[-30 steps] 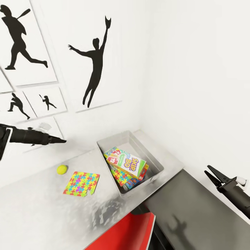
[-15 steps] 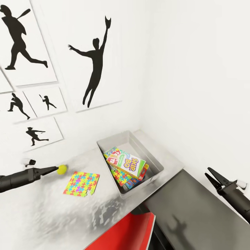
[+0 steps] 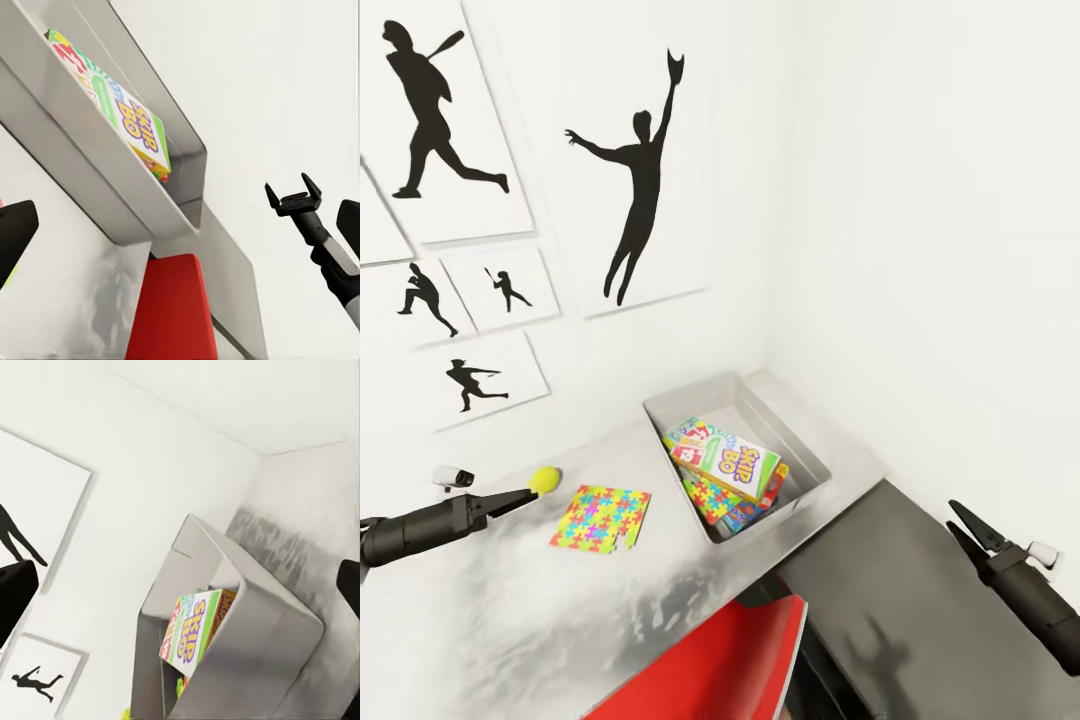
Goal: Put all the toys in the child's room - the three board games (two on the bed and one on the table), the two jigsaw puzzles on the table, and the tennis ball on the table - inside the toy box on the table in the child's room.
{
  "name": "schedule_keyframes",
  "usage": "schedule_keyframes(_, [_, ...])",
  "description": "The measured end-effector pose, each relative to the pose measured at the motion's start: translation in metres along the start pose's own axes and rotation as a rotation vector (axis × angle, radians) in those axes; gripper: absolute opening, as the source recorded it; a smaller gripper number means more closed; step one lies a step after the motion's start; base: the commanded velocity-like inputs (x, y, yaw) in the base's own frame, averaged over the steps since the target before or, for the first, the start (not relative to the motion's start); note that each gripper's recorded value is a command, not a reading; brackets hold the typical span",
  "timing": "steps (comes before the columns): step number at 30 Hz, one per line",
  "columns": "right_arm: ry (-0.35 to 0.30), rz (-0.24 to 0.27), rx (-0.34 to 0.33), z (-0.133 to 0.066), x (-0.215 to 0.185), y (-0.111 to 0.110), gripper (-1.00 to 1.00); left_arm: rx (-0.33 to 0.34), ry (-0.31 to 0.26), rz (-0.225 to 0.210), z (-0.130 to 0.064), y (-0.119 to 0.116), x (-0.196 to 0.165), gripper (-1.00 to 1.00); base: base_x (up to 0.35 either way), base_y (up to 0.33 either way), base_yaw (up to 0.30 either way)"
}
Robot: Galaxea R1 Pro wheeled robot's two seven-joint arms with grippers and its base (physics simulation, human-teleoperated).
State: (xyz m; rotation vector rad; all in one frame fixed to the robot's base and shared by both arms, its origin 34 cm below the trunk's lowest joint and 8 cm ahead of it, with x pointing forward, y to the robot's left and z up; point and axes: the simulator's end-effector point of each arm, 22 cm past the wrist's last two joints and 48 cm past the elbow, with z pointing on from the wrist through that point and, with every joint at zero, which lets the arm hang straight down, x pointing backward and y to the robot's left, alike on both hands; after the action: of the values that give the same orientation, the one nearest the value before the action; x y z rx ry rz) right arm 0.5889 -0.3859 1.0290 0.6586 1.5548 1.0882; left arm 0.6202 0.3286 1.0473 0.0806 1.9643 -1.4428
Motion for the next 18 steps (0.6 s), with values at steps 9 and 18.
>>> schedule_keyframes(9, [-0.006, -0.007, 0.051, 0.0, -0.001, -0.011, 1.0, 0.0, -0.002, 0.0, 0.0, 0.0, 0.0, 1.0, -0.025, 0.006, 0.0])
schedule_keyframes(18, [-0.004, -0.009, 0.068, 0.0, -0.001, -0.014, 1.0, 0.002, -0.003, 0.002, 0.0, -0.001, 0.0, 1.0, 0.0, 0.0, 0.0])
